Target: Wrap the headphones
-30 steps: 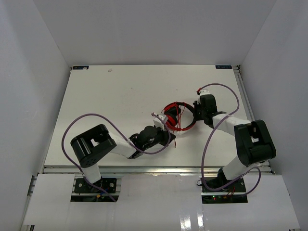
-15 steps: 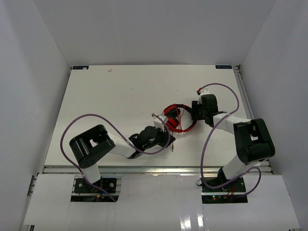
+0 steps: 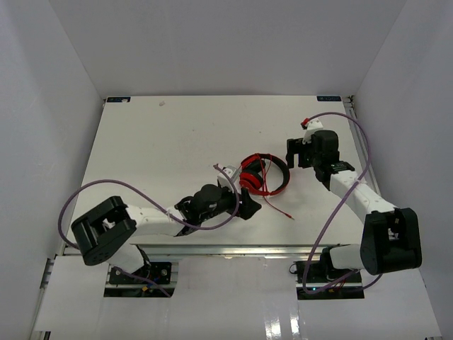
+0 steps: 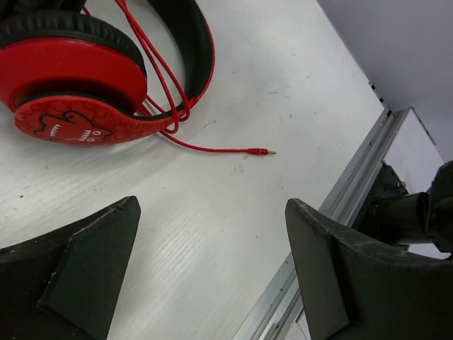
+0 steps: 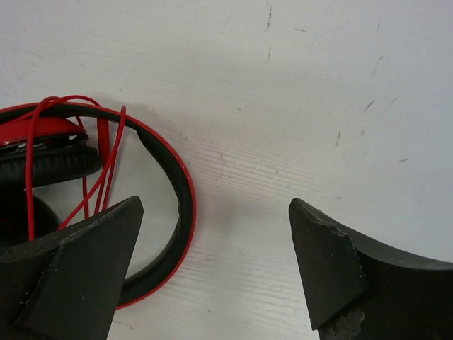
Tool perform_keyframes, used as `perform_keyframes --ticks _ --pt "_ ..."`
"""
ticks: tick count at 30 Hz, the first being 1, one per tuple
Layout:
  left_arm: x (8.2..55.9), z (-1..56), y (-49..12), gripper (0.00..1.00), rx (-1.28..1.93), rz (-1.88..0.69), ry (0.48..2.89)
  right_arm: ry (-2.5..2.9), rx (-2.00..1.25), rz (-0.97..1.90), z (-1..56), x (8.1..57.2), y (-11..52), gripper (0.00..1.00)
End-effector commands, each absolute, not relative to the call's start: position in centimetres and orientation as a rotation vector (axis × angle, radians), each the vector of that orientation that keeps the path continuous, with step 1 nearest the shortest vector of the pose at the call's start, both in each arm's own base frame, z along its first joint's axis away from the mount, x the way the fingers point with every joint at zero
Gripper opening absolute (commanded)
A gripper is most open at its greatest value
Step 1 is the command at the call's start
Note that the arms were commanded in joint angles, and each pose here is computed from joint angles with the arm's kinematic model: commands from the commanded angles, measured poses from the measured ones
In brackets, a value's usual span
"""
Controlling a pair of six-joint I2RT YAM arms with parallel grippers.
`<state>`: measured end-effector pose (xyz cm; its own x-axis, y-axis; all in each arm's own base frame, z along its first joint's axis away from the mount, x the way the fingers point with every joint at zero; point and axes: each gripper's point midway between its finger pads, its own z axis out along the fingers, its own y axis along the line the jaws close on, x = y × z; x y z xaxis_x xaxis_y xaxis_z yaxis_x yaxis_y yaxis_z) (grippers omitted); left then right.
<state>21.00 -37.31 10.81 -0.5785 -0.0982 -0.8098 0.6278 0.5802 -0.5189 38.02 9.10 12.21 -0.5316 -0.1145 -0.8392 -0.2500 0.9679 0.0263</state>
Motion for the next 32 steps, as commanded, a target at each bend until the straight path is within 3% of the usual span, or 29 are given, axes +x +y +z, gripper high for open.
perform_keyframes --ticks 1,14,21,32 --pt "19.9 13.2 -35.3 0.97 0.466 -1.040 1.911 2.088 -0.452 0.188 15.3 36.4 9.0 0.90" --pt "18.7 17.9 -27.7 0.98 0.523 -0.790 1.874 1.983 -0.686 0.308 19.4 29.6 9.8 0.90" --pt "17.3 21.4 -23.8 0.98 0.514 -0.759 1.818 1.928 -0.568 0.196 23.5 28.1 7.6 0.90" --pt "15.2 22.4 -21.3 0.98 0.439 -0.827 1.833 1.909 -0.470 -0.090 23.4 27.1 3.0 0.90"
